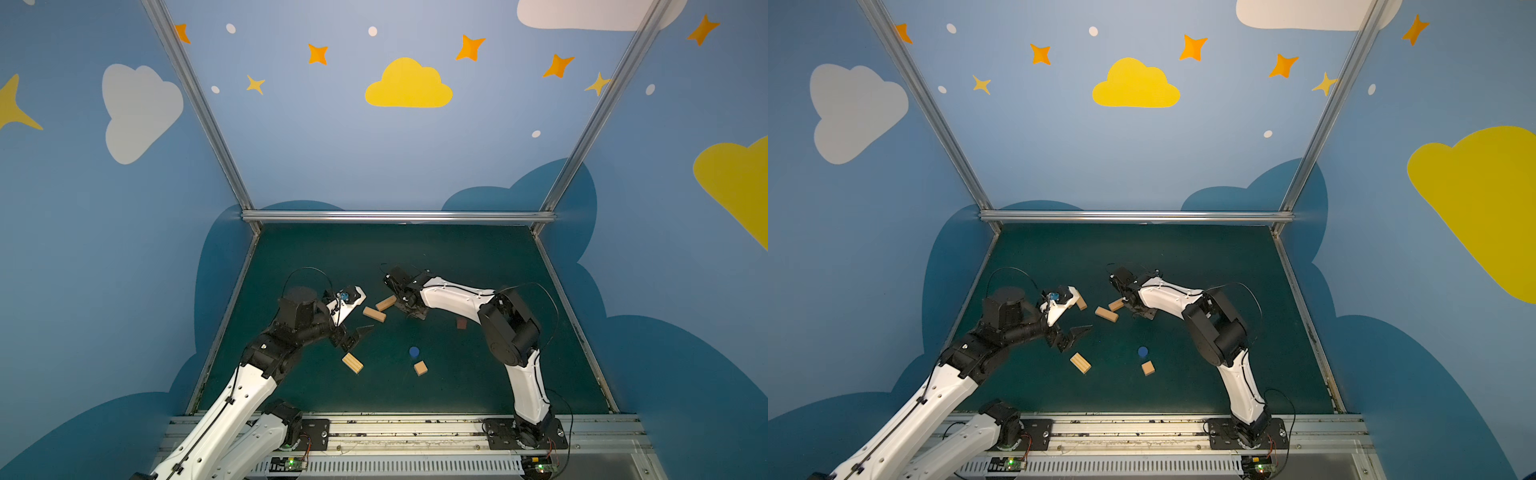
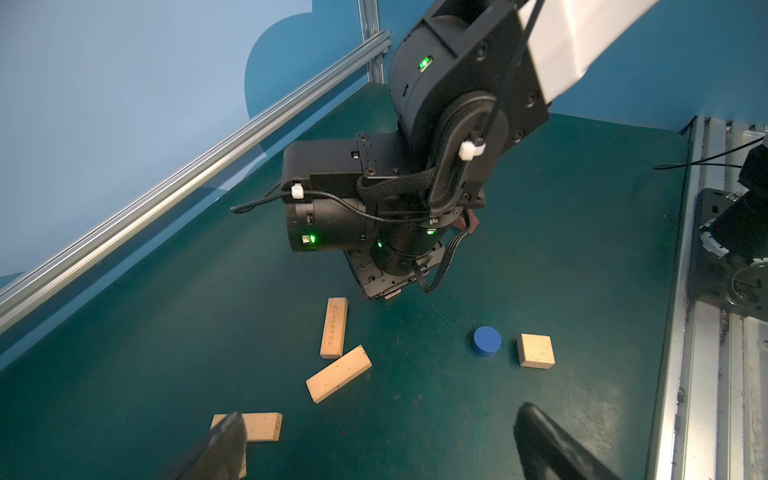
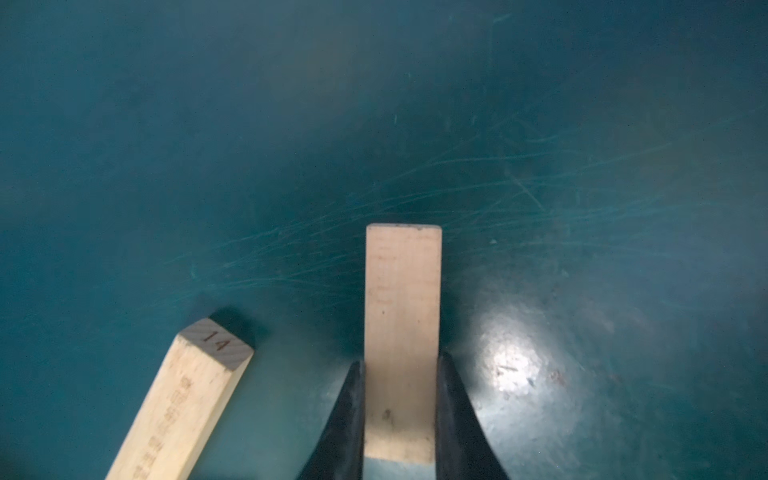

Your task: Build the wood block tower

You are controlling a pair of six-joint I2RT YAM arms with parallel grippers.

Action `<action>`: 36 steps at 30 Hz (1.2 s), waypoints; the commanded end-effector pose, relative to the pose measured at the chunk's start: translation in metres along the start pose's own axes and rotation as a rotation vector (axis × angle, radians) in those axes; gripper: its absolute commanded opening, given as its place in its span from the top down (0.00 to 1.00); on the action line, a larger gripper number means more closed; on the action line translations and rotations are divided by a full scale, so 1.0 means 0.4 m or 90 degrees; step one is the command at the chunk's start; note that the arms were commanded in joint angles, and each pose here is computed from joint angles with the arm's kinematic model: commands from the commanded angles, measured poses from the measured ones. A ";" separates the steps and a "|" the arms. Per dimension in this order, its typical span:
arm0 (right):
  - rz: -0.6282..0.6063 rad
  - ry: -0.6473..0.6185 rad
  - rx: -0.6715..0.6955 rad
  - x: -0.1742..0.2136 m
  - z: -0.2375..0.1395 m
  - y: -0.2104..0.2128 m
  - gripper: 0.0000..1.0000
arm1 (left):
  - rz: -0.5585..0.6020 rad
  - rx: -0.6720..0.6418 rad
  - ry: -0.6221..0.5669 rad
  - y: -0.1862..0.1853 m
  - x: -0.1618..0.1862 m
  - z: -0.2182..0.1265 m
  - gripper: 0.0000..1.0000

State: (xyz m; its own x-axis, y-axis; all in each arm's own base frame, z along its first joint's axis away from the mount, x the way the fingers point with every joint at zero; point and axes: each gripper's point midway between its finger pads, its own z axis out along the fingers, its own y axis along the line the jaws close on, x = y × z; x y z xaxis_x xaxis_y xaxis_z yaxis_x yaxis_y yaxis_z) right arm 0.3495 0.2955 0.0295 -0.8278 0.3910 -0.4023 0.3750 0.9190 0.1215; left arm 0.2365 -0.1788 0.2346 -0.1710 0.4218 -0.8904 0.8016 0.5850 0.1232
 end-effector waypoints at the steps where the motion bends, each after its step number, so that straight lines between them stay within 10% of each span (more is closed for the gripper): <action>1: -0.020 0.000 0.022 -0.010 -0.005 -0.040 0.81 | 0.004 0.003 0.008 -0.004 0.010 0.003 0.00; 36: -0.115 0.028 -0.003 -0.010 -0.006 -0.020 0.76 | 0.005 -0.001 0.013 0.000 0.015 0.007 0.00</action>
State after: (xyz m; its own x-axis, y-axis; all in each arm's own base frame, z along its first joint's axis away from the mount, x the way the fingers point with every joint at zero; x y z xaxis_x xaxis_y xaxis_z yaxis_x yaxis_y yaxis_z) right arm 0.3487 0.2904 0.0242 -0.8871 0.2735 -0.3719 0.2618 0.9616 0.0827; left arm 0.2389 -0.1786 0.2298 -0.1844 0.4316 -0.8830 0.8000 0.5878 0.1202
